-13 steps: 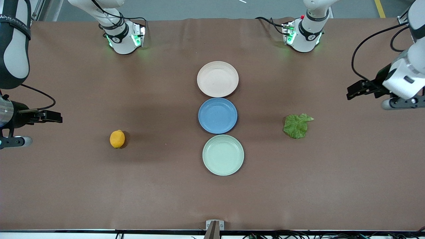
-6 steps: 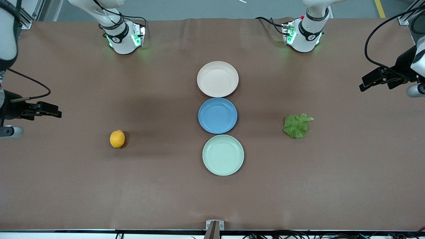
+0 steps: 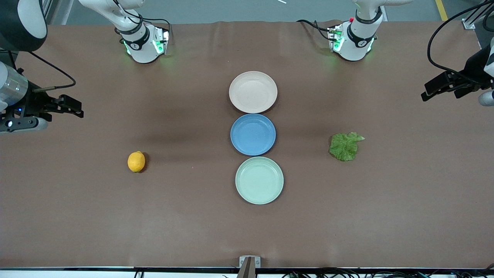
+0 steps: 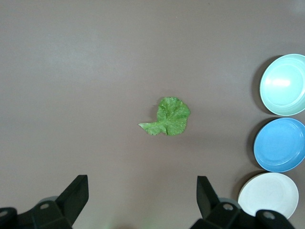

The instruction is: Pick lemon and lettuce from plates

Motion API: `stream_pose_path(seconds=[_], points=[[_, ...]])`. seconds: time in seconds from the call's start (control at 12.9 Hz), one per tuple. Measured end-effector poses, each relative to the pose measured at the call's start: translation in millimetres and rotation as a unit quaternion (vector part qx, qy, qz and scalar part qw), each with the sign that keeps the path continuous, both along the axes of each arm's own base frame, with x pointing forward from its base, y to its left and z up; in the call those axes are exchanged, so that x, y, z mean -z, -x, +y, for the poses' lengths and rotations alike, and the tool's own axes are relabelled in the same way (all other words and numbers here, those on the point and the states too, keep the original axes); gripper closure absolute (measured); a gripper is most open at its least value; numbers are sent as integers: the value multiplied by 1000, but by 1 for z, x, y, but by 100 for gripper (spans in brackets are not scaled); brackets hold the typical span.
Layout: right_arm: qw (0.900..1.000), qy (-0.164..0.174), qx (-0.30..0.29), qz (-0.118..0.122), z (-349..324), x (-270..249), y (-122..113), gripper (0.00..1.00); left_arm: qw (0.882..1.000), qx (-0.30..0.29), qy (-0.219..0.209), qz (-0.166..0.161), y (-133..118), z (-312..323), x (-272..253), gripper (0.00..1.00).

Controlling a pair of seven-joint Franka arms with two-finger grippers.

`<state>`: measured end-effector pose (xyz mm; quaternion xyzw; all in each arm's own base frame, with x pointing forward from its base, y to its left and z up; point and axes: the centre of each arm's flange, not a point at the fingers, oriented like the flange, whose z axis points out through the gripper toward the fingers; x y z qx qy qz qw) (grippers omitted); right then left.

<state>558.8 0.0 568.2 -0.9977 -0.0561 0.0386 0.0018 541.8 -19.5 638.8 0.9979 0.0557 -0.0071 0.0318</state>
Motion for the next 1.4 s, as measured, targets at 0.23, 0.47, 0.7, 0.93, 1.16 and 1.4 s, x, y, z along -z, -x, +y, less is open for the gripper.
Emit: stream_pose_path(seconds=[0.23,0.47,0.7,0.93,1.16,1.4], points=[[1000,0,1,-2,-1,-16,12,0,1000,-2,0,0,0,3,0,0],[1000,1,2,-5,-2,-25,18,0,1000,-4,0,-1,0,5,-1,0],[1000,1,1,-6,-1,-27,19,0,1000,-4,0,-5,1,5,-5,0],[1000,1,-2,-4,2,-33,25,0,1000,-4,0,-9,1,5,-7,0],[1000,1,-4,-5,4,-35,27,0,1000,-4,0,-13,0,4,-8,0],[1000,0,-4,-7,4,-38,28,0,1000,-3,0,-14,0,3,-8,0]])
